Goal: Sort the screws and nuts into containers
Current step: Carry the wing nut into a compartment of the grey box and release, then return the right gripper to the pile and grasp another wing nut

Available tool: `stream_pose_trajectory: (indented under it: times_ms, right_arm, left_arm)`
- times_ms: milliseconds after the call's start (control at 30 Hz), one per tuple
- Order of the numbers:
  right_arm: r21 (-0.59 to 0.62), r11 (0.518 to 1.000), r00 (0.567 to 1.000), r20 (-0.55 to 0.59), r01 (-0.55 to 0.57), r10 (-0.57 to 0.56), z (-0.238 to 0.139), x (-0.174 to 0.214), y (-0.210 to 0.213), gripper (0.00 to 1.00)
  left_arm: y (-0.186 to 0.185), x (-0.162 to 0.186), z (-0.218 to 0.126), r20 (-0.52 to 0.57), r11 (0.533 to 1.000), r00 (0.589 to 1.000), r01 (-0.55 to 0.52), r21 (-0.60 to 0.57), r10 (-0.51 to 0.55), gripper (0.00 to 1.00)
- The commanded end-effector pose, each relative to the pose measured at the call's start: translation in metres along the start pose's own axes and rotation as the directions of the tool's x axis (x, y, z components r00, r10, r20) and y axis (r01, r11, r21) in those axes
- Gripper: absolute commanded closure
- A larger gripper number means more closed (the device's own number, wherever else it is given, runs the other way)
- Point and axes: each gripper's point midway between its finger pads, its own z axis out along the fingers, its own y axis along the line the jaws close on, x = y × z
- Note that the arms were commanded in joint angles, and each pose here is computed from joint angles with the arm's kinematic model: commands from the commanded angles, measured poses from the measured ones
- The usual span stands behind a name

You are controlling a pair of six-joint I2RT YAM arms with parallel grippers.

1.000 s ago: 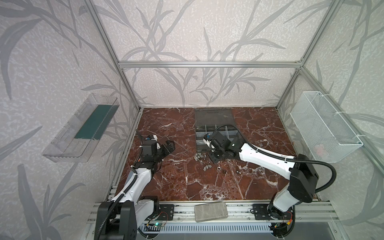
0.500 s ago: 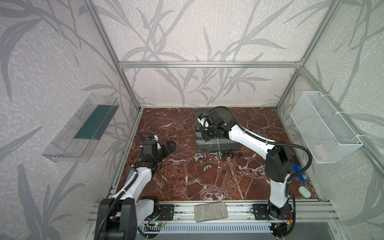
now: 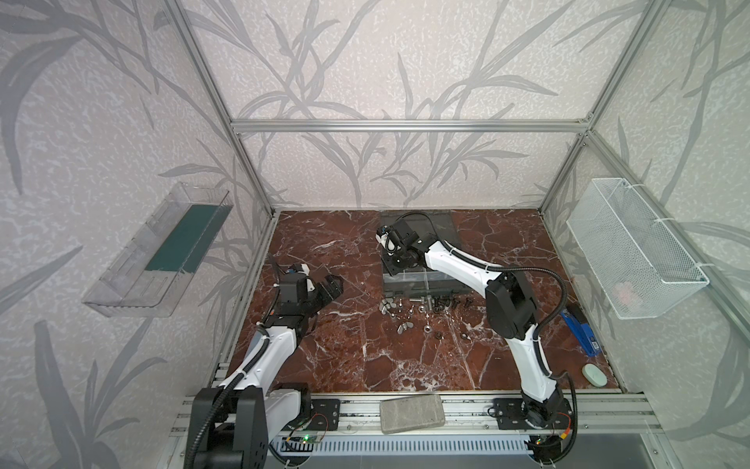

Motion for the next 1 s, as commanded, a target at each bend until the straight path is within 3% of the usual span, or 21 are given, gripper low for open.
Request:
stream_pose_trajectory:
  times_ms: [0,267,533,667,967]
  right_arm:
    - [0.016,1.000,1.000,-0.008,-0.016,0.016,0.004,-0.001,-0.007,1.00]
    - [0.020,1.000,0.999,-0.026,-0.021,0.021,0.012,0.004,-0.010,0.92]
    - [0.033,0.999,1.000,-0.018,-0.005,0.006,0.004,-0.001,-0.011,0.61]
    - [0.034,0.999,1.000,-0.013,0.016,-0.016,-0.011,-0.005,-0.010,0.51]
    - [-0.071,0.995,0.998,-0.006,0.065,-0.066,-0.078,0.017,0.009,0.46]
  left_arm:
    - [-0.011,-0.010,-0.003,0.015,1.000,1.000,-0.016,0.019,0.015,0.00]
    - [-0.012,-0.010,-0.003,0.015,1.000,1.000,-0.016,0.018,0.016,0.00]
    - [-0.012,-0.011,-0.004,0.017,1.000,1.000,-0.015,0.015,0.015,0.01]
    - [-0.013,-0.011,-0.005,0.016,1.000,1.000,-0.015,0.020,0.015,0.00]
    - [-0.017,-0.014,-0.008,0.029,0.999,0.999,-0.018,0.027,0.017,0.01]
